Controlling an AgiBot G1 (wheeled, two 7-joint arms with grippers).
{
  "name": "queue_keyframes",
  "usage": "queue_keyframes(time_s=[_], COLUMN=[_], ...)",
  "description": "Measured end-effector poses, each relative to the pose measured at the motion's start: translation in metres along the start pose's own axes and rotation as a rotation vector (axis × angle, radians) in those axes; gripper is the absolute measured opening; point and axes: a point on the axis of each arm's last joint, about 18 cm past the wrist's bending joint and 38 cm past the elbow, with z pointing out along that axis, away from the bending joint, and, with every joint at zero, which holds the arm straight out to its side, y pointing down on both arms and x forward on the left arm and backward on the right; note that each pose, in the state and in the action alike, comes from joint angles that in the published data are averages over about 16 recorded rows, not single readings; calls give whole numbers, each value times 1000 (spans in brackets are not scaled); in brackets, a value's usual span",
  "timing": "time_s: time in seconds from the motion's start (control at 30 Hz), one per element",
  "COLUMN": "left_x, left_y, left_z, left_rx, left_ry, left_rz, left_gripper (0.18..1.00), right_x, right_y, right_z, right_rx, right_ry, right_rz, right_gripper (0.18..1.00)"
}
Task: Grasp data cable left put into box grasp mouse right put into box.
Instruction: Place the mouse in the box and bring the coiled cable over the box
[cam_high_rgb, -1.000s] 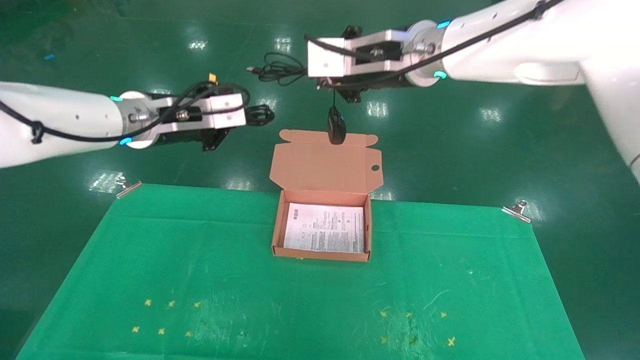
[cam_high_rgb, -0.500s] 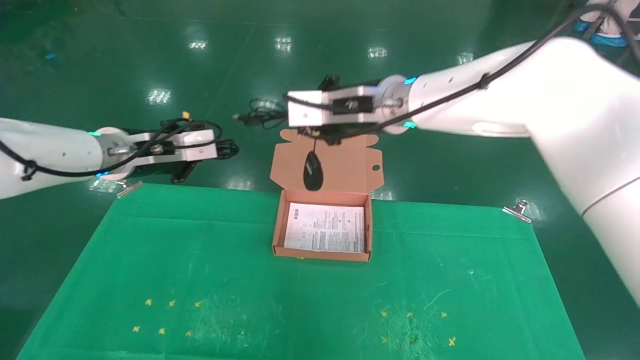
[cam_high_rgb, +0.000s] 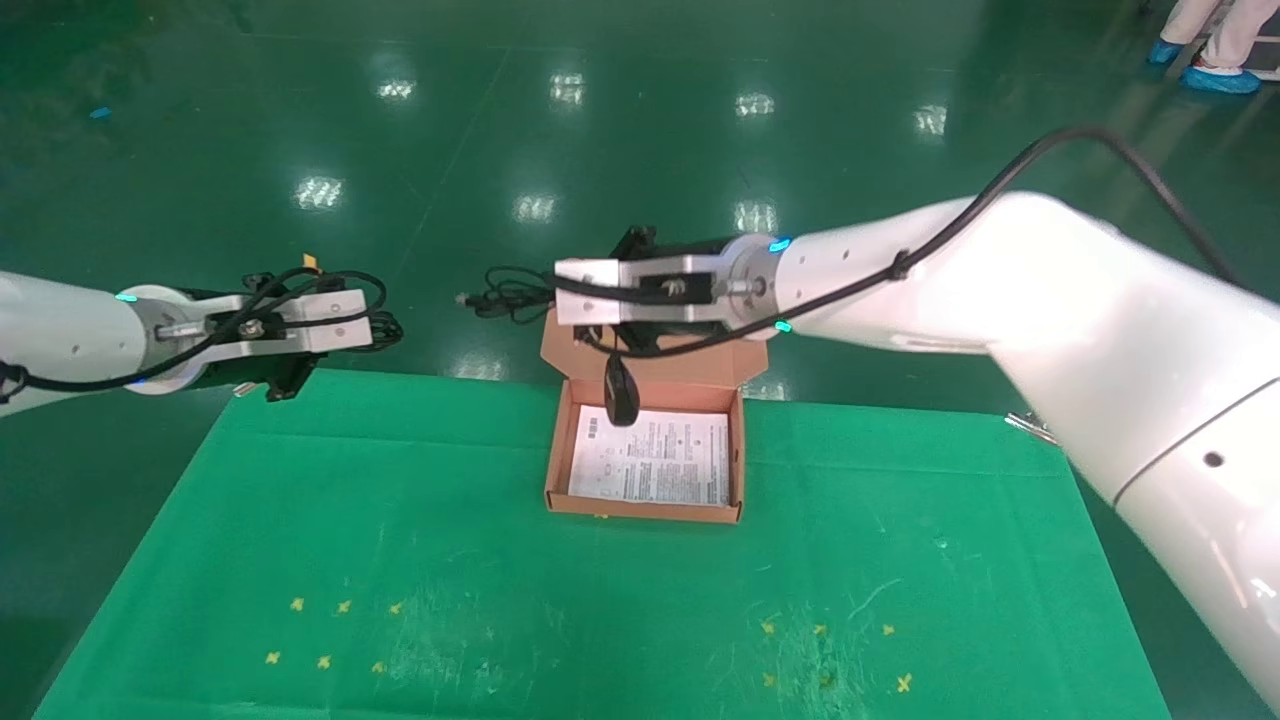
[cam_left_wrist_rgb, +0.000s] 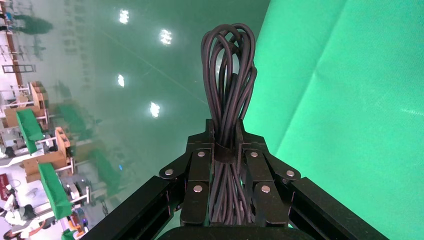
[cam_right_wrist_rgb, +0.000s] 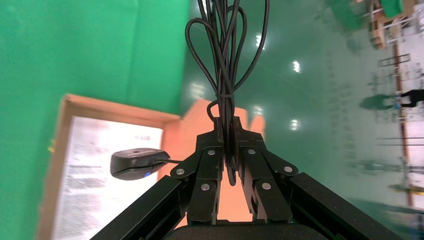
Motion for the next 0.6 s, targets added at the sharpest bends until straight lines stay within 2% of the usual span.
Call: queue_keyframes(time_s=[0.3, 0.6], left_x=[1, 1], left_y=[0, 0], left_z=[-1, -1], left_rx=[-2, -2], left_ry=[-2, -2], left_rz=[-1, -1], left_gripper=[254, 253], right_x=[-22, -39], right_y=[4, 22], right_z=[10, 15], right_rx=[7, -23], right_ry=[-18, -30], right_rz=[77, 197], right_gripper=[207, 207])
